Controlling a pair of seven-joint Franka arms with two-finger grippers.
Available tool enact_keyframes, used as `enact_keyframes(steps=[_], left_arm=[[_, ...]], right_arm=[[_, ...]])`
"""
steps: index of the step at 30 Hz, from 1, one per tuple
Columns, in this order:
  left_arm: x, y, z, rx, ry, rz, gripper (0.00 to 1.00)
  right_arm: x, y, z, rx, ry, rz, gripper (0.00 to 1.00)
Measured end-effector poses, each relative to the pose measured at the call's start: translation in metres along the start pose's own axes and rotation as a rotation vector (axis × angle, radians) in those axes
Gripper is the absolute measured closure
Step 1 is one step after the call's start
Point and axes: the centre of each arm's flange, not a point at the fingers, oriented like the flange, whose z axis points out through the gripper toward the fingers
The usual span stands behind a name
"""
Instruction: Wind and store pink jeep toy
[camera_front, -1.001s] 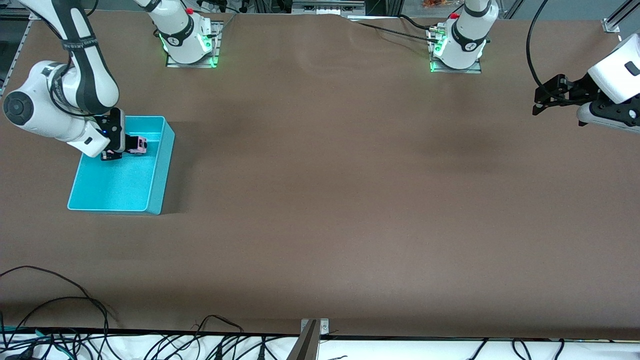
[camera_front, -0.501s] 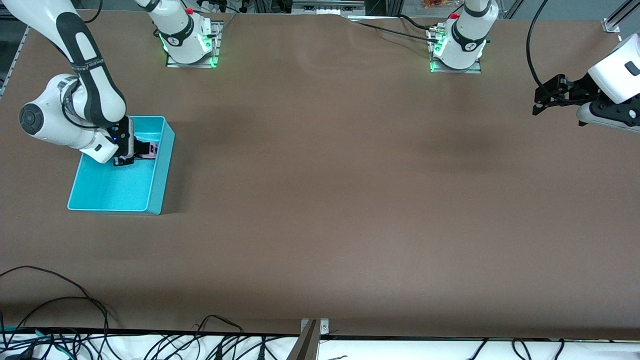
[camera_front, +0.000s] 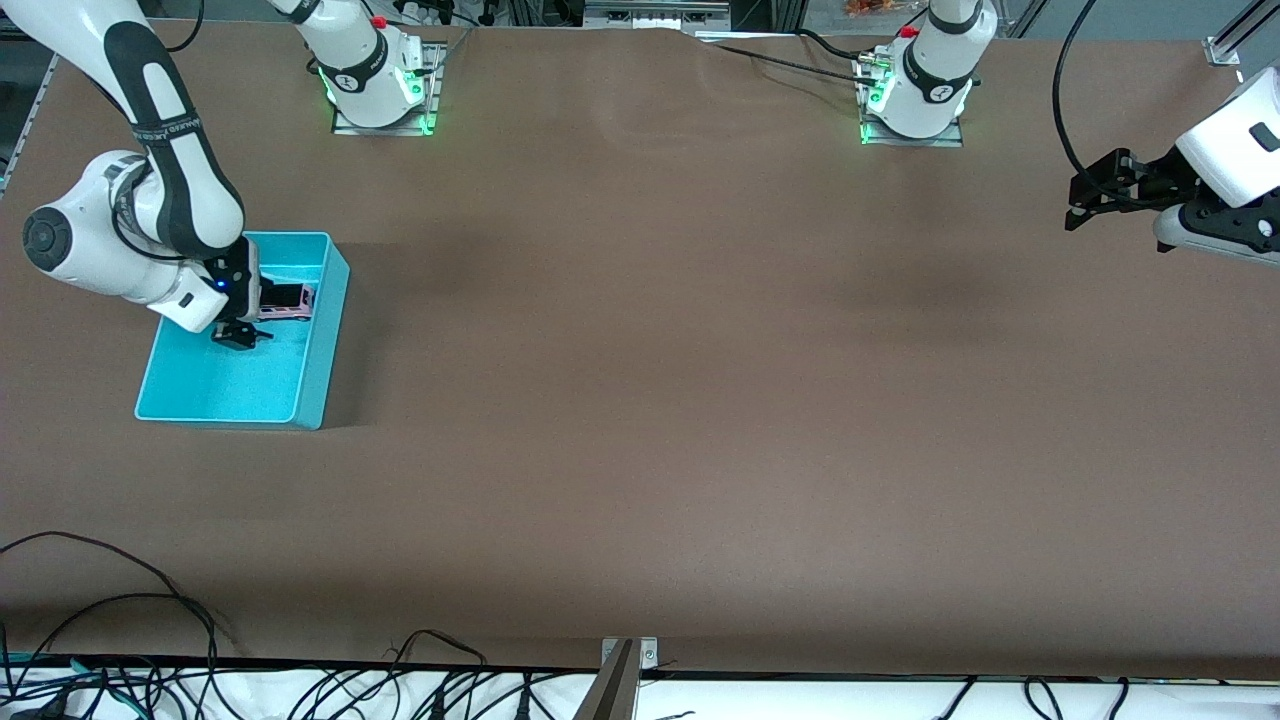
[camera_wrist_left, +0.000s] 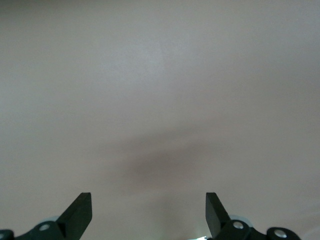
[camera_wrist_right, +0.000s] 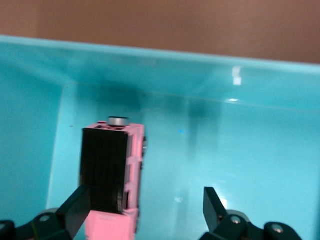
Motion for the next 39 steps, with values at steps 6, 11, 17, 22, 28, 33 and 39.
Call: enact_keyframes(steps=[6,11,17,22,28,33,39], left_arm=[[0.0,0.0,0.0,0.0,0.0,0.0,0.0],[0.0,0.0,0.0,0.0,0.0,0.0,0.0],[0.0,0.0,0.0,0.0,0.0,0.0,0.0],[0.0,0.0,0.0,0.0,0.0,0.0,0.0],[0.0,0.0,0.0,0.0,0.0,0.0,0.0],[0.0,0.0,0.0,0.0,0.0,0.0,0.0],[0.0,0.0,0.0,0.0,0.0,0.0,0.0]], right_arm=[[0.013,0.031,-0.05,-0.024,0.018,0.011,0.0],[0.024,0.047,-0.093,-0.031,0.033,0.121,0.0],[0.047,0.058,-0.137,-0.043,0.042,0.369,0.0],[0.066,0.062,-0.18,-0.072,0.014,0.622,0.0],[0.096,0.063,-0.236,-0.06,-0.012,0.878,0.0],[0.113,0.058,-0.269,-0.034,-0.034,1.095,0.0],[0.122,0.045,-0.305,0.022,-0.068,1.424,0.0]])
